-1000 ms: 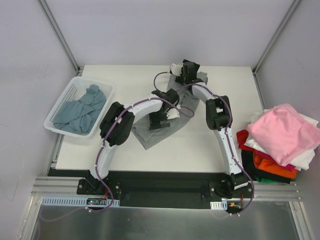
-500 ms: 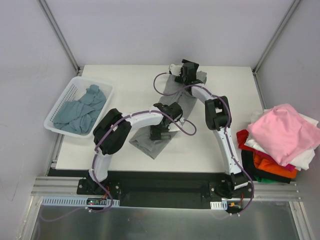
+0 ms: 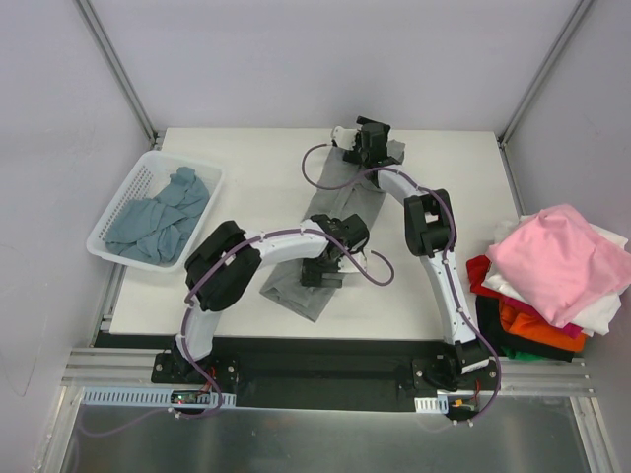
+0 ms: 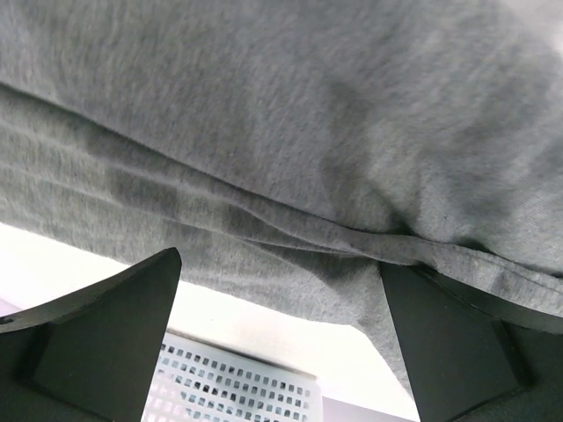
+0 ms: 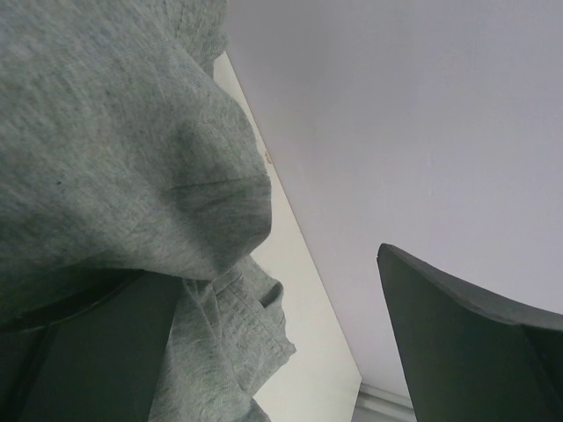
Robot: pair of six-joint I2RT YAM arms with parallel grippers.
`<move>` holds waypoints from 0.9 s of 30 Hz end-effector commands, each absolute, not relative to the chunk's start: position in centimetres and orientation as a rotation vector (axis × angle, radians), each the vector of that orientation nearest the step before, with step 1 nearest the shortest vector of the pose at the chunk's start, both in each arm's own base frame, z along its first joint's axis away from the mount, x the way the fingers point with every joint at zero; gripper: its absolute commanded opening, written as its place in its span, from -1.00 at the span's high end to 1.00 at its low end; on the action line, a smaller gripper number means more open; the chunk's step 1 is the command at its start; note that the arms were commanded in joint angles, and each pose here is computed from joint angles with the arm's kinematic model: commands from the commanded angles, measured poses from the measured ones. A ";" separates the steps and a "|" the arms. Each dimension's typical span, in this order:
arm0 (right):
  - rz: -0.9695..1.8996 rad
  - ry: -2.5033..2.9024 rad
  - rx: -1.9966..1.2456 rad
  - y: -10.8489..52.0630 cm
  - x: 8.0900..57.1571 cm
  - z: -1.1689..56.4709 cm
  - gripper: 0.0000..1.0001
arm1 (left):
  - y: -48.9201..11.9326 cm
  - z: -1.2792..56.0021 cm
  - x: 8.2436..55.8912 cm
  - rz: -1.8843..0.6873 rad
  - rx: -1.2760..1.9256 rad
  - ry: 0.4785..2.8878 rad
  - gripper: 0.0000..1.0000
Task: Fold and stack the t-shirts
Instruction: Rotate the tshirt 90 degrees
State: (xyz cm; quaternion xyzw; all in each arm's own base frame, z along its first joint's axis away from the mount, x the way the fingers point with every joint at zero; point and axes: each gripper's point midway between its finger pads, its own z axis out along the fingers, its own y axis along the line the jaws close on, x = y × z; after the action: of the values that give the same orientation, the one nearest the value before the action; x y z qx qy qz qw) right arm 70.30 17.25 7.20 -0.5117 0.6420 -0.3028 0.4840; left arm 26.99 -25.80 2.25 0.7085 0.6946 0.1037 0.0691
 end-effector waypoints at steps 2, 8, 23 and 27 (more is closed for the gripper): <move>-0.692 1.477 -1.209 18.7 71.0 9.1 -0.93 | -29.2 -1.4 22.7 0.023 2.247 2.097 -0.98; -0.675 1.446 -1.220 19.5 71.0 9.6 -0.93 | -31.4 -1.1 22.3 -0.009 2.283 2.021 -0.99; -0.581 1.399 -1.276 23.9 69.7 8.7 -0.93 | -38.0 -0.4 23.4 -0.106 2.288 1.864 -0.99; -0.573 1.387 -1.285 24.7 69.8 8.6 -0.93 | -39.1 -0.1 23.0 -0.139 2.286 1.843 -0.98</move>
State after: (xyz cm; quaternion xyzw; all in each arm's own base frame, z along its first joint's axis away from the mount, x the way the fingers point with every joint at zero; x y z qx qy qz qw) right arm 69.60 22.49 7.44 -0.5443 0.6058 -0.2547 0.5215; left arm 24.29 -35.49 2.12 0.7673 0.6356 0.0084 0.0844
